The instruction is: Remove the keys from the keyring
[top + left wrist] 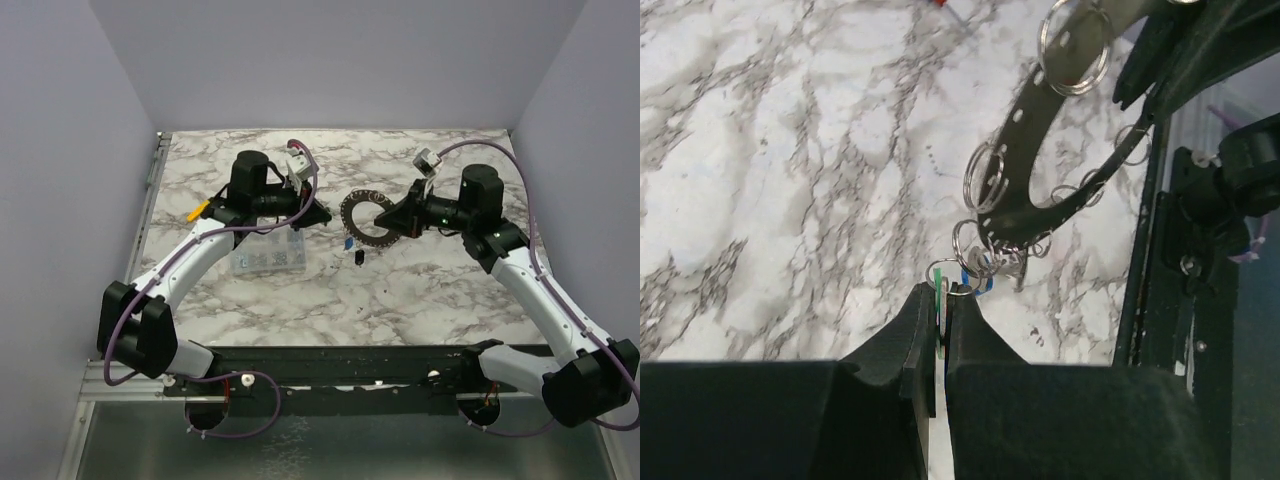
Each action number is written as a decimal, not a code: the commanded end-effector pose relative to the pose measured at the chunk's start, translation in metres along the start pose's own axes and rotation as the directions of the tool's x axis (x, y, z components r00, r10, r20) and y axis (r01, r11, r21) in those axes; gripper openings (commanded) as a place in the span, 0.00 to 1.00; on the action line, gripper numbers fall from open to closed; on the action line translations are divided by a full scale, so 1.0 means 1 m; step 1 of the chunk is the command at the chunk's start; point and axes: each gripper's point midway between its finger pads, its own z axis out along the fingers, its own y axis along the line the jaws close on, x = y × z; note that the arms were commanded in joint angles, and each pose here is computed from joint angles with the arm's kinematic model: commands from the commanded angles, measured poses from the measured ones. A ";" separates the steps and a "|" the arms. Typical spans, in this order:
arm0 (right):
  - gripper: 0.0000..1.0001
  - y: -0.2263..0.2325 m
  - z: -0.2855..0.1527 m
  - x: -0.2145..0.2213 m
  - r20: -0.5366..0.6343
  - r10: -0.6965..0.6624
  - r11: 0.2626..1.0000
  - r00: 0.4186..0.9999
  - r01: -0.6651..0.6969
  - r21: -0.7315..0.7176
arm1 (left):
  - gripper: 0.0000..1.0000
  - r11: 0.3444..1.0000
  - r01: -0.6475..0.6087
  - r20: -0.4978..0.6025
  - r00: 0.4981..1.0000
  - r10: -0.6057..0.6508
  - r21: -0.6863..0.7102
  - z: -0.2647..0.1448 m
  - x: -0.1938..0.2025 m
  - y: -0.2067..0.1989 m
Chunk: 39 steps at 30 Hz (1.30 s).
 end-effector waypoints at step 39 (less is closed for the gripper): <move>0.95 0.024 -0.026 0.027 0.031 -0.326 0.937 0.945 0.327 -0.122 | 0.00 0.226 -0.913 -0.398 0.077 0.914 0.341 -0.010 -0.008 -0.073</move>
